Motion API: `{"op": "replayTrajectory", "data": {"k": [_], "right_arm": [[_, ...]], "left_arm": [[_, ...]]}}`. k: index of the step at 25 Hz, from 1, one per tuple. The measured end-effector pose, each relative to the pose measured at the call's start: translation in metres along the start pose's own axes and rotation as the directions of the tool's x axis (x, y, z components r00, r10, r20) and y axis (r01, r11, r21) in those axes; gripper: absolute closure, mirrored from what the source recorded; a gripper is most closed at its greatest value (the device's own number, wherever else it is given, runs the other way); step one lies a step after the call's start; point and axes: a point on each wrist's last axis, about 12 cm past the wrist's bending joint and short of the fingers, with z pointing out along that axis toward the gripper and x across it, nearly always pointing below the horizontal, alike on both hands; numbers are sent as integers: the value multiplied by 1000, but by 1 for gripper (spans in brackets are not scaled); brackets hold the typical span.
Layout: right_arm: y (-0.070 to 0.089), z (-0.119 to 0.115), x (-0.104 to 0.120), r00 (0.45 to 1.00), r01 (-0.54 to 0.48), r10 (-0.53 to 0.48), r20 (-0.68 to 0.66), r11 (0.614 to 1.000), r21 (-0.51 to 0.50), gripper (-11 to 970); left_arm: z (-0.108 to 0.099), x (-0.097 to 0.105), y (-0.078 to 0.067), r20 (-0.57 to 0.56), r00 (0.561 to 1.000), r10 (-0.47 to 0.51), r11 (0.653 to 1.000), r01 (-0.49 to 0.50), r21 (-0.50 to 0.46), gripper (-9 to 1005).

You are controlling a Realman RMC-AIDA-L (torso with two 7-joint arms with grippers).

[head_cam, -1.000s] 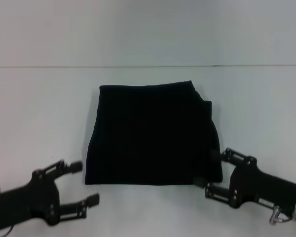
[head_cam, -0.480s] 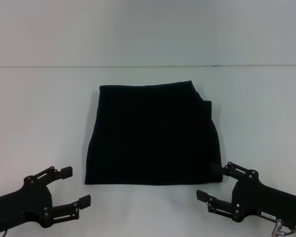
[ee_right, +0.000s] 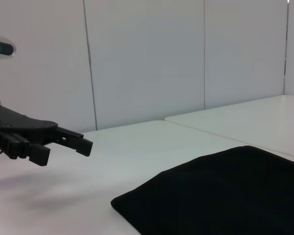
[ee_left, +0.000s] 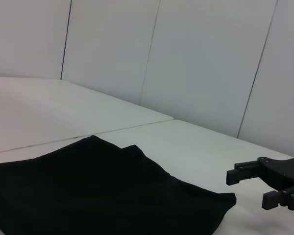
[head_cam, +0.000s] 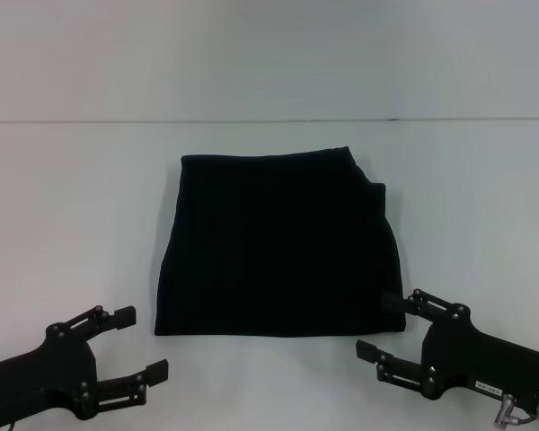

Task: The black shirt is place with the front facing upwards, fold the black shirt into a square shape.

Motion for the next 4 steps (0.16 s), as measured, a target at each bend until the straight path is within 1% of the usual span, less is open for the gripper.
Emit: {"op": "replayTrajectory", "data": {"k": [4], "right_arm": [[0, 0, 0, 1000, 1, -1, 1, 1000, 0, 151]], "left_arm": [[0, 0, 0, 0, 1000, 1, 1000, -1, -1, 60]]}}
